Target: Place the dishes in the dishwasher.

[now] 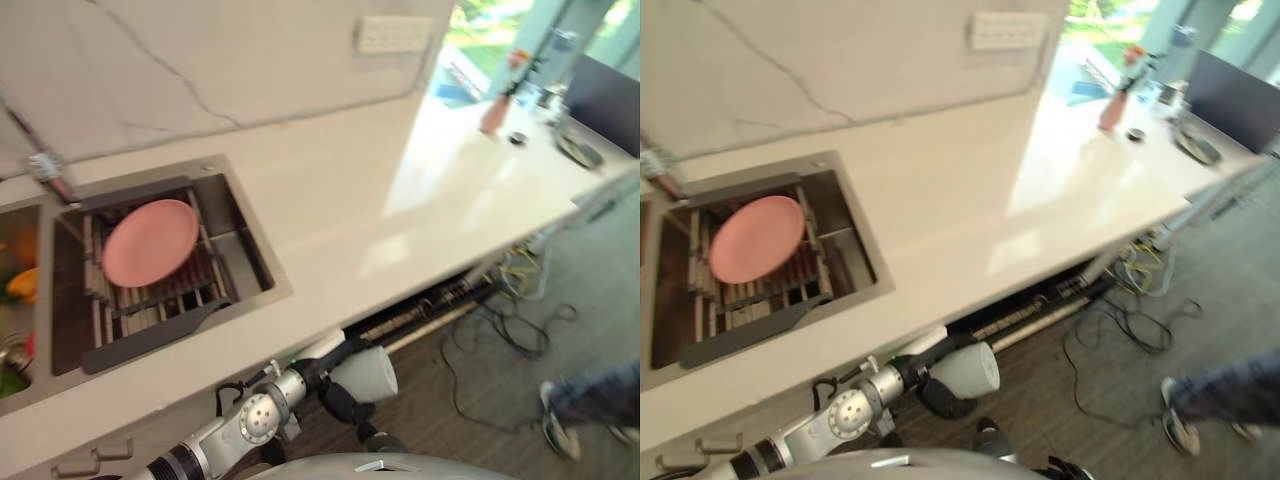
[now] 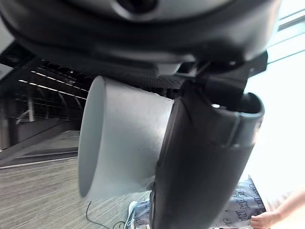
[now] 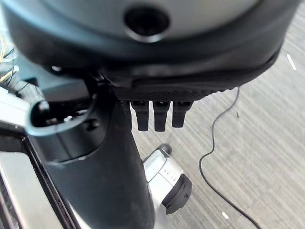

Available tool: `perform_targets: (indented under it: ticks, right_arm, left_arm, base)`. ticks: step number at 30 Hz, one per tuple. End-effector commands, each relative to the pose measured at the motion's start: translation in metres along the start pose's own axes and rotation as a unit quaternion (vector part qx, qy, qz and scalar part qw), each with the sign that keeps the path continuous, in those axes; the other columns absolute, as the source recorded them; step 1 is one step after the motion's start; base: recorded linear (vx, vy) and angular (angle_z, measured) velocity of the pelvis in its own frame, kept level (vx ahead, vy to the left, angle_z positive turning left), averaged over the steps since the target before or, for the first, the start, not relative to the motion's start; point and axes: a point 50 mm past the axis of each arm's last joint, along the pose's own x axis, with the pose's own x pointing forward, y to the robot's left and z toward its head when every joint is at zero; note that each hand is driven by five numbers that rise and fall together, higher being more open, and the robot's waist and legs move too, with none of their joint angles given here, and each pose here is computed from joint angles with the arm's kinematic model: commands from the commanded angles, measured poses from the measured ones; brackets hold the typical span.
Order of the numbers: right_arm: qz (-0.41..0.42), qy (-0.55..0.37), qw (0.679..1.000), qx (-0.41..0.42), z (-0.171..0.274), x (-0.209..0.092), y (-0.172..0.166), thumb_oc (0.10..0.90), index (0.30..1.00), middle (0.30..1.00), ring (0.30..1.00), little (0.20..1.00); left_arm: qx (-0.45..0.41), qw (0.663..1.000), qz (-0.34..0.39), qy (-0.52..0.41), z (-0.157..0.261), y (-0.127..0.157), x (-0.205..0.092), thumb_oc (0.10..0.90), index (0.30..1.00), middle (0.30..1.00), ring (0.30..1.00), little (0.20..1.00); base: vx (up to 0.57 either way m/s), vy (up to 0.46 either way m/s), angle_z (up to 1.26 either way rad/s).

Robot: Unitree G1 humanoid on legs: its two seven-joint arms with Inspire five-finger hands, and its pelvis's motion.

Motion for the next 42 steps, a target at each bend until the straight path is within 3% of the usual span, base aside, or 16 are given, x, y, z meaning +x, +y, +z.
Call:
perform_targets:
  ticks: [1,9,42]
  right_arm:
    - [-0.033,-0.005,0.999,-0.032,0.006,-0.001,-0.028,0.800,0.900,0.900,0.900,0.900]
    - [-0.008,0.003,0.998,-0.068,0.002,-0.001,-0.018,0.800,0.900,0.900,0.900,0.900]
    - [-0.004,0.007,0.995,-0.099,0.005,0.000,-0.014,0.800,0.900,0.900,0.900,0.900]
  left_arm:
    - [0.056,0.889,0.346,-0.295,0.143,0.197,0.024,0.400,0.300,0.300,0.300,0.300]
    - [0.019,0.906,0.331,-0.263,0.113,0.188,0.008,0.400,0.300,0.300,0.300,0.300]
    - [-0.087,0.886,0.305,-0.339,0.129,0.178,-0.004,0.400,0.300,0.300,0.300,0.300]
  base:
    - [0.00,-0.008,-0.68]
    - [0.06,-0.049,-0.72]
    - [0.02,-0.023,0.09]
